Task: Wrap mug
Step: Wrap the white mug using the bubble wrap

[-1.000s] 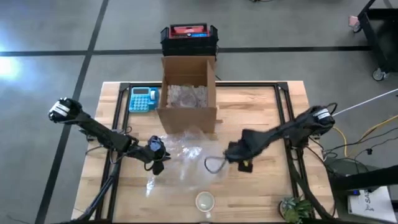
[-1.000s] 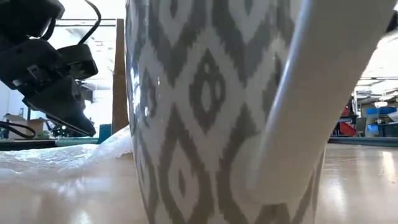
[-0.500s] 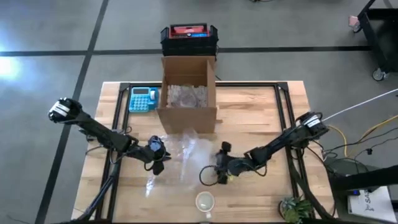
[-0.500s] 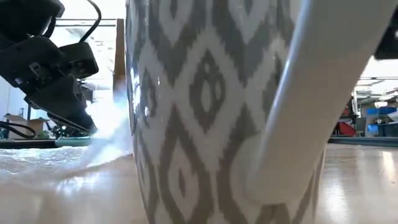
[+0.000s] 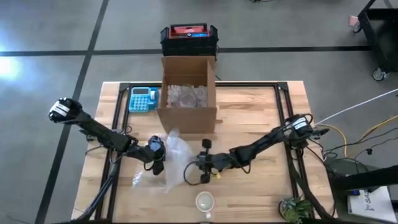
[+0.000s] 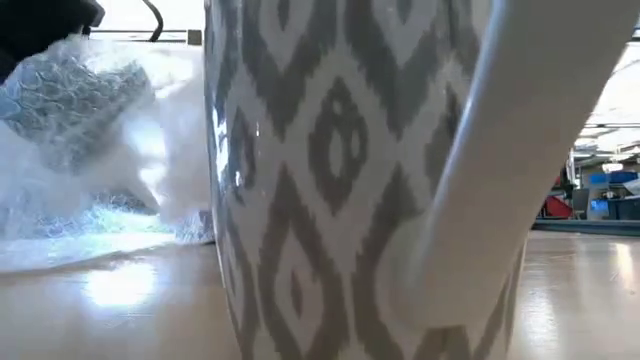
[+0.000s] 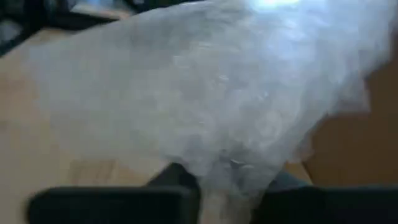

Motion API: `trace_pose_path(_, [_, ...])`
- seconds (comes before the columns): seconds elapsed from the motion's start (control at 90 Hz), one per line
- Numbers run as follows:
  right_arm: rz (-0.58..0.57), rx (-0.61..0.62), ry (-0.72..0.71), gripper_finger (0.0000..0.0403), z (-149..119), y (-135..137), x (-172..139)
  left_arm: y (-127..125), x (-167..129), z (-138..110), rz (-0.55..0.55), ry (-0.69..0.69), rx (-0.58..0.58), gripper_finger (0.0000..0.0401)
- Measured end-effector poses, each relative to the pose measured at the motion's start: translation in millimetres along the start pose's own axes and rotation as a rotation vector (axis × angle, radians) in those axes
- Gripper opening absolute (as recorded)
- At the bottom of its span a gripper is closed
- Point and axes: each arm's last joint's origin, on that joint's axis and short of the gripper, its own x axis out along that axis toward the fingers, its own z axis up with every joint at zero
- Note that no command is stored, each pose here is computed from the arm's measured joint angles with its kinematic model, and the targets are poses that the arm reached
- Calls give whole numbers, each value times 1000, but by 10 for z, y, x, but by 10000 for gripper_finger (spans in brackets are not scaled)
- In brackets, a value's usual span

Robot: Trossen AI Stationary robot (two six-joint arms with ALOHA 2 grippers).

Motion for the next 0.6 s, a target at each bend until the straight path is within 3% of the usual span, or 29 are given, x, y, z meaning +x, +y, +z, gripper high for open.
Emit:
trace_pose_path(0.067, [-4,-35,82,17,167,-54,-130,0,0,-1,0,1,1,74])
trace_pose_path(0.222, [20,-118,440,3,438,-234,-631,9,0,-12,7,9,4,74])
trace_pose_path(0.344, [12,-7,686,5,590,-404,-1050,9,0,-12,6,9,4,74])
trace_pose_path(0.478, [-22,143,797,1,595,-492,-1310,8,0,-11,5,7,4,74])
trace_pose_path(0.6, [-35,149,827,3,520,-473,-1359,7,2,-9,3,5,2,74])
